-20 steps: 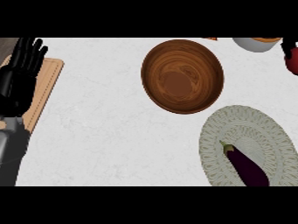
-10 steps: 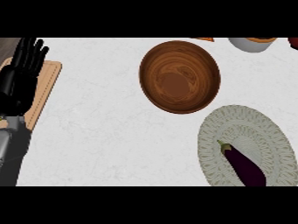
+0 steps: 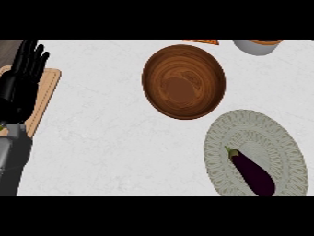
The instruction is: Pick the tomato from the placemat and place it in the bowl
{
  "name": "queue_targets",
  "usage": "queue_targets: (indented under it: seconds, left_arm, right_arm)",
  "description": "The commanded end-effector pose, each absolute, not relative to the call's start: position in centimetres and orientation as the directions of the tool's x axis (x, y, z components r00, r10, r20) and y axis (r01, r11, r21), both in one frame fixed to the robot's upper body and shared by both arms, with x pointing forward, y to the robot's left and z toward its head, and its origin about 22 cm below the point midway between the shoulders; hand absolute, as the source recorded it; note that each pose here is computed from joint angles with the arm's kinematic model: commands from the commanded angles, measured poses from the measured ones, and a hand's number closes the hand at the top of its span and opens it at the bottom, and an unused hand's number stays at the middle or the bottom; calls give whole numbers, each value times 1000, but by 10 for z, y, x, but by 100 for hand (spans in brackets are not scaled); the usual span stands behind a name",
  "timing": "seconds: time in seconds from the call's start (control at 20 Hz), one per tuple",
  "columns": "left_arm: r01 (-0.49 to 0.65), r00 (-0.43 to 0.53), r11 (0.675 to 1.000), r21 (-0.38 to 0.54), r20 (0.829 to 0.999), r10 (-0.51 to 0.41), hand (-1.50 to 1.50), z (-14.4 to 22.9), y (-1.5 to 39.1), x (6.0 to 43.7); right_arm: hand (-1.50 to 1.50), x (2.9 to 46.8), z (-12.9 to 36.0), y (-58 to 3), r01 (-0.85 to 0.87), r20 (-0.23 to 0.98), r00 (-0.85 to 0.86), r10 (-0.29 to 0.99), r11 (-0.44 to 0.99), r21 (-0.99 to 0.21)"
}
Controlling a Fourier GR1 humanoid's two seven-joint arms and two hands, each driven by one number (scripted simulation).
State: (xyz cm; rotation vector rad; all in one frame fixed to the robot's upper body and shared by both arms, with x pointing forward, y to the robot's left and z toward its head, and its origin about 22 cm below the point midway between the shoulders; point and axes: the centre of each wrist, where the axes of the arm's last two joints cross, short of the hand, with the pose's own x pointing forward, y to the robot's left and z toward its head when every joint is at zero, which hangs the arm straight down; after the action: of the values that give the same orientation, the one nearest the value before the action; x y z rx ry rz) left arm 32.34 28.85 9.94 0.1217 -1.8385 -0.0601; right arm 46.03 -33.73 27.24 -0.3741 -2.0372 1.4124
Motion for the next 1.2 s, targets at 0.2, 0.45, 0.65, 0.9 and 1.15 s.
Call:
queue_targets:
  seconds: [0.2,0.45,0.65,0.9,1.15]
  left_arm:
    - [-91,-256,990,108,958,-128,0,101,302,325]
    - [-105,-239,988,109,962,-132,0,91,303,319]
    - [-90,-224,991,100,967,-118,0,83,307,311]
    - [-122,-231,985,121,962,-147,0,94,308,317]
    - [-143,-226,983,117,963,-148,0,87,322,304]
  right_arm:
    - [150,476,289,-276,-424,511,-814,278,317,-848]
    - [150,483,283,-226,-461,504,-824,261,209,-862]
    - [150,486,262,-194,-511,533,-806,259,150,-846]
    - [150,484,218,-152,-529,533,-813,235,84,-845]
    - [150,477,169,-136,-447,447,-847,289,70,-892]
